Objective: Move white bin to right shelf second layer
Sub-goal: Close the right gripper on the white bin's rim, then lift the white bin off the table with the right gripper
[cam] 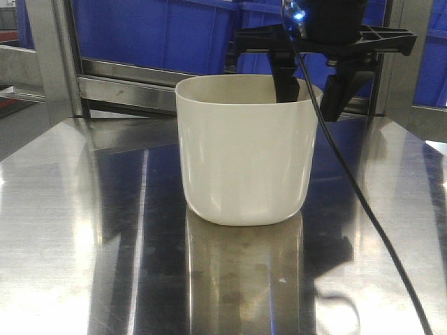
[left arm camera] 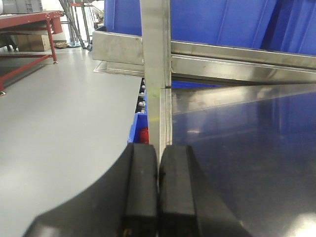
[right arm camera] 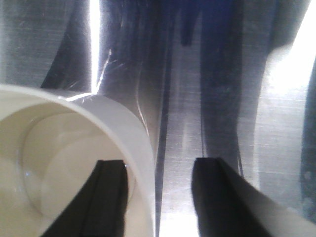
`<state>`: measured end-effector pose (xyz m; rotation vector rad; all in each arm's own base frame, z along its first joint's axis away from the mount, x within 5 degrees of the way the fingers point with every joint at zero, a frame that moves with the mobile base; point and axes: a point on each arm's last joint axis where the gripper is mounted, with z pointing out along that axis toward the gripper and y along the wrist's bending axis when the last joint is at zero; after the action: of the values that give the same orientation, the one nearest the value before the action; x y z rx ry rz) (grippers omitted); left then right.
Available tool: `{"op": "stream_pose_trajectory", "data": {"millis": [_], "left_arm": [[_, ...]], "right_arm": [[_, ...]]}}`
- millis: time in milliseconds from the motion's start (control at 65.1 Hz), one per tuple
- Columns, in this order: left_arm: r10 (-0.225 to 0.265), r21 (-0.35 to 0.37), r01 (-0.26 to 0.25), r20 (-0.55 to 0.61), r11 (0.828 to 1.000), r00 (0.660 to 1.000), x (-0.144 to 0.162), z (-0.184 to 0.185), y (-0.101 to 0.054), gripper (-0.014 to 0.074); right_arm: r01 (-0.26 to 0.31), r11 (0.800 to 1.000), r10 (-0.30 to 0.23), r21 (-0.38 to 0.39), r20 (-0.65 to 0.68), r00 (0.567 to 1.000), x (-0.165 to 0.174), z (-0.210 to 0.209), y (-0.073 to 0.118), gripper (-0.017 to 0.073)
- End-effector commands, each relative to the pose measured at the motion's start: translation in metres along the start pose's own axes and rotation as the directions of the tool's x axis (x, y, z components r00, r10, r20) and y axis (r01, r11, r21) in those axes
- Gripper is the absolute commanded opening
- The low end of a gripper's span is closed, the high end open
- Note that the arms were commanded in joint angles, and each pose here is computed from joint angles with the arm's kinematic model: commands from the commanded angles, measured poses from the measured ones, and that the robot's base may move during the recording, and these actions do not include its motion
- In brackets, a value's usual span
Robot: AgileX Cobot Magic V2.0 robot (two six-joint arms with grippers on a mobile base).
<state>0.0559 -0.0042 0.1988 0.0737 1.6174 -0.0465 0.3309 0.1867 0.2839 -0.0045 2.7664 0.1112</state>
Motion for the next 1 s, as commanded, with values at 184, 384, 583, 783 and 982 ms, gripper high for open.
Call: {"op": "stream_pose_trajectory", "data": {"millis": [184, 384, 583, 783, 982], "left_arm": [[-0.003, 0.004, 0.003, 0.066, 1.0, 0.998, 0.004, 0.001, 0.0, 0.0085], [-0.003, 0.004, 0.003, 0.066, 1.0, 0.998, 0.004, 0.001, 0.0, 0.0085], [-0.003, 0.004, 0.003, 0.066, 1.0, 0.998, 0.004, 0.001, 0.0, 0.0085], [-0.003, 0.004, 0.003, 0.066, 1.0, 0.998, 0.004, 0.001, 0.0, 0.0085], [-0.003, 0.004, 0.003, 0.066, 1.0, 0.998, 0.004, 0.001, 0.0, 0.0085]], "right_arm": [[0.0, 0.999, 0.005, -0.052, 0.087, 0.996, -0.008, -0.028, -0.002, 0.0188], [-0.002, 0.999, 0.005, -0.048, 0.078, 0.997, -0.007, -0.028, -0.002, 0.0051], [0.037, 0.997, -0.028, -0.067, 0.123, 0.992, -0.007, -0.046, -0.005, 0.005], [0.121, 0.99, -0.105, -0.071, 0.195, 0.975, -0.009, -0.073, -0.024, 0.005], [0.108, 0.989, -0.075, -0.1, 0.287, 0.955, 0.002, -0.08, -0.066, 0.005]]}}
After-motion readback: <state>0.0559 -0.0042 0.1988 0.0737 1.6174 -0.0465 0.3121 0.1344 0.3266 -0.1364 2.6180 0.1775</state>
